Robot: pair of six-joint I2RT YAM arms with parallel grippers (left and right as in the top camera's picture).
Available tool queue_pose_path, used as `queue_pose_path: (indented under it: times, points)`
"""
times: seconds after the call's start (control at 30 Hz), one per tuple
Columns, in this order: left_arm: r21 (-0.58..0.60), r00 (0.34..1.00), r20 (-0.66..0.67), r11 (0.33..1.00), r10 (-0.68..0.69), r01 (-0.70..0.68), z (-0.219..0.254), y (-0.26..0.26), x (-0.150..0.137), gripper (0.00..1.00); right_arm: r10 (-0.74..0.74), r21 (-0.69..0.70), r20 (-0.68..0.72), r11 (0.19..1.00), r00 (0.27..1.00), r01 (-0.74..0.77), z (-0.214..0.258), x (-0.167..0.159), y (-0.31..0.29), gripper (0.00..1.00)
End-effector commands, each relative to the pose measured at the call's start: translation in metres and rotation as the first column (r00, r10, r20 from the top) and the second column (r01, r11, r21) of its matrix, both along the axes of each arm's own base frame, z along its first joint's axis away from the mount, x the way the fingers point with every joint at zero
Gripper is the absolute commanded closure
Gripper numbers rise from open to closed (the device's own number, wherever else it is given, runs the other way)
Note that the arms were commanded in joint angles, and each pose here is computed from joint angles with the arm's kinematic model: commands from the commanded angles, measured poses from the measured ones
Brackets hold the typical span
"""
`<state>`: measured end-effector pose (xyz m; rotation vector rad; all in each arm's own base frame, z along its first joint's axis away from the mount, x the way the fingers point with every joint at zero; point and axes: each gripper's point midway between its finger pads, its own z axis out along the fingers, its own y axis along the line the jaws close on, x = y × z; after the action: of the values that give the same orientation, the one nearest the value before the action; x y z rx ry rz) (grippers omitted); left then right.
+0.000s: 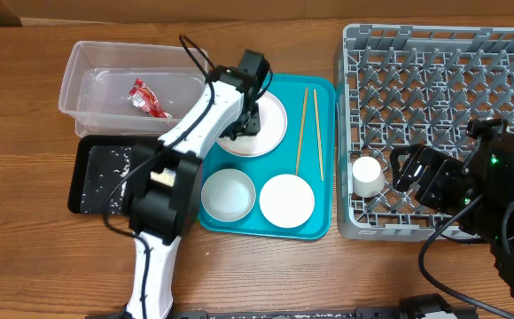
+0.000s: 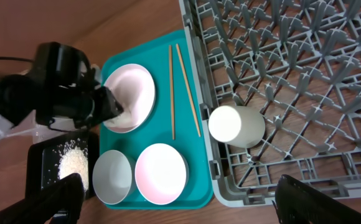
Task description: Sort waste into correct bins and load items into the dishwasher
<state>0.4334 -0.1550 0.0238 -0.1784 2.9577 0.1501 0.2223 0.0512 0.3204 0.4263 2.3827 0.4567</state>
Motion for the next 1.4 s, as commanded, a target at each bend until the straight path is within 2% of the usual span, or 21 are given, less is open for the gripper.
queue_pose_path:
  times: [0.0, 0.03, 0.23, 0.3, 0.37, 0.43, 0.57, 0.6, 0.63, 0.67, 0.7, 0.77, 0.93, 0.97, 1.1, 1.13, 1.2, 1.37]
  points:
    - [-0.011, 0.999, 0.004, 0.999, 0.047, -0.047, 0.004, 0.003, 0.001, 0.89, 0.001, -0.001, 0.019, 1.0, 1.0, -0.001, 0.005, 0.001, 0.0, 0.0]
    - [-0.026, 0.999, 0.013, 0.999, 0.043, -0.043, 0.014, 0.001, 0.002, 0.96, 0.001, -0.001, 0.02, 1.0, 1.0, -0.001, 0.005, 0.001, 0.0, 0.0]
    - [-0.071, 0.986, 0.164, 0.997, -0.025, 0.037, 0.112, 0.005, 0.013, 0.96, 0.001, -0.001, 0.02, 1.0, 1.0, -0.001, 0.005, 0.001, 0.0, 0.0]
    - [-0.036, 0.969, 0.245, 0.999, -0.028, 0.038, 0.147, 0.022, 0.017, 0.96, 0.001, 0.0, 0.019, 1.0, 1.0, -0.001, 0.005, 0.001, 0.0, 0.0]
    - [0.023, 0.951, 0.308, 0.999, 0.016, -0.025, 0.168, 0.051, 0.022, 0.96, 0.001, -0.001, 0.019, 1.0, 1.0, -0.001, 0.005, 0.001, 0.0, 0.0]
    - [0.056, 0.938, 0.338, 0.993, 0.077, -0.102, 0.176, 0.086, 0.029, 0.96, 0.001, 0.0, 0.02, 1.0, 1.0, -0.001, 0.006, 0.001, 0.0, 0.0]
    - [0.052, 0.928, 0.334, 0.98, 0.162, -0.19, 0.162, 0.133, 0.046, 0.96, 0.001, 0.0, 0.02, 1.0, 1.0, -0.001, 0.006, 0.001, 0.0, 0.0]
    - [0.046, 0.928, 0.329, 0.979, 0.173, -0.199, 0.156, 0.141, 0.051, 0.91, 0.001, 0.0, 0.02, 1.0, 1.0, -0.001, 0.006, 0.001, 0.0, 0.0]
    - [0.04, 0.93, 0.323, 0.979, 0.176, -0.199, 0.149, 0.148, 0.055, 0.73, 0.001, 0.0, 0.02, 1.0, 1.0, -0.001, 0.006, 0.001, 0.0, 0.0]
    - [0.03, 0.936, 0.312, 0.983, 0.162, -0.18, 0.142, 0.152, 0.06, 0.47, 0.001, 0.0, 0.02, 1.0, 1.0, -0.001, 0.006, 0.001, 0.0, 0.0]
    - [0.018, 0.941, 0.306, 0.987, 0.145, -0.158, 0.14, 0.153, 0.062, 0.31, 0.001, 0.0, 0.02, 1.0, 1.0, -0.001, 0.006, 0.001, 0.0, 0.0]
    - [-0.014, 0.951, 0.288, 0.994, 0.112, -0.112, 0.14, 0.15, 0.061, 0.19, 0.001, 0.0, 0.02, 1.0, 1.0, -0.001, 0.006, 0.001, 0.0, 0.0]
    - [-0.034, 0.953, 0.288, 0.996, 0.093, -0.087, 0.192, 0.141, 0.04, 0.21, 0.033, -0.03, 0.027, 0.999, 0.999, -0.033, 0.005, 0.003, 0.0, 0.01]
    - [-0.036, 0.951, 0.298, 0.997, 0.08, -0.072, 0.218, 0.136, 0.025, 0.22, 0.035, -0.032, 0.018, 0.999, 0.999, -0.034, 0.003, 0.003, 0.0, 0.01]
    - [-0.036, 0.942, 0.335, 0.999, 0.031, -0.02, 0.263, 0.122, -0.009, 0.23, 0.037, -0.036, 0.012, 0.999, 0.999, -0.037, 0.002, 0.004, 0.0, 0.01]
    - [-0.04, 0.936, 0.352, 0.999, 0.015, -0.001, 0.28, 0.118, -0.027, 0.23, 0.04, -0.038, 0.015, 0.999, 0.999, -0.039, 0.002, 0.005, 0.0, 0.01]
    - [-0.037, 0.928, 0.374, 0.999, 0.002, 0.013, 0.3, 0.116, -0.05, 0.24, 0.04, -0.037, 0.016, 0.999, 0.999, -0.039, 0.002, 0.005, 0.0, 0.01]
    - [-0.051, 0.908, 0.419, 0.999, 0.01, 0.012, 0.337, 0.124, -0.104, 0.19, 0.04, -0.038, 0.013, 0.999, 0.999, -0.039, 0.002, 0.004, 0.0, 0.0]
